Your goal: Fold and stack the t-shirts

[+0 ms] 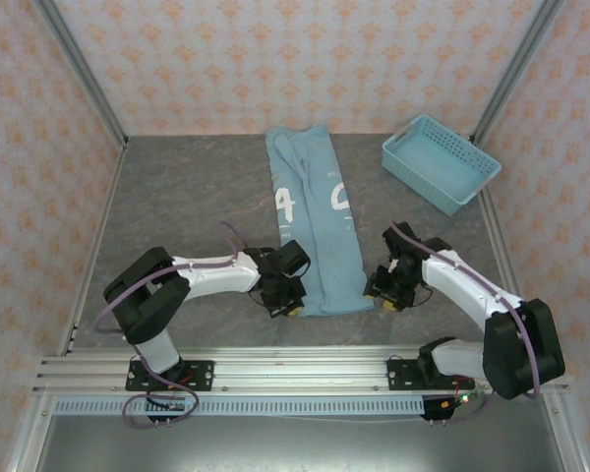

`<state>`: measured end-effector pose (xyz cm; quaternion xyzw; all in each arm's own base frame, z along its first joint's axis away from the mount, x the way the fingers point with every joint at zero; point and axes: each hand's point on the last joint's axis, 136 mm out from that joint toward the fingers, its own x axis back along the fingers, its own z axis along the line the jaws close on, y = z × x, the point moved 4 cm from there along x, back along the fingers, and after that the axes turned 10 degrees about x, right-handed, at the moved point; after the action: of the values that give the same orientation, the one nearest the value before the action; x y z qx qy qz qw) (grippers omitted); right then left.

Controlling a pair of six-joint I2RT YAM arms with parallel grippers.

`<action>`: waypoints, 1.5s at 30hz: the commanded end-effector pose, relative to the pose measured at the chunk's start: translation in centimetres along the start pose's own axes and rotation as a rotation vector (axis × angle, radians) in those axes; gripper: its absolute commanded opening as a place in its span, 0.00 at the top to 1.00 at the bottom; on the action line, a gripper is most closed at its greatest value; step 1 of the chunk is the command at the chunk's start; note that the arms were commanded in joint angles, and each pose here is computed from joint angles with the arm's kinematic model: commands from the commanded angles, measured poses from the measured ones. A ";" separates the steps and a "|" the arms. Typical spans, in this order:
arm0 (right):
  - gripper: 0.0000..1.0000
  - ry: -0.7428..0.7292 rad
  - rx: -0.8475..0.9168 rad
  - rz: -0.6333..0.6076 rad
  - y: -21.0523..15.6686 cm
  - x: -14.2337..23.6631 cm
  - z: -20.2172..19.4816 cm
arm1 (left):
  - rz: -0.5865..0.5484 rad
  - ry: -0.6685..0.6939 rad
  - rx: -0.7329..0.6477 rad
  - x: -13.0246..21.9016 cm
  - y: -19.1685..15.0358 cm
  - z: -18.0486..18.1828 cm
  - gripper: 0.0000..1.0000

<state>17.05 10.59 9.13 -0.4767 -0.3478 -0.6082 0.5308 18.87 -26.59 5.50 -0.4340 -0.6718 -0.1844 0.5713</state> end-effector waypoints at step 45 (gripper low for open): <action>1.00 -0.072 0.118 0.081 -4.8 -0.1 5.7 | -0.127 0.053 -0.174 6.0 -1.1 7.5 1.00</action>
<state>13.70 17.56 9.21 -0.4681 -0.3751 -0.5412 0.5893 13.24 -20.65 7.84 -0.4586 -0.6523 -0.2582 0.5455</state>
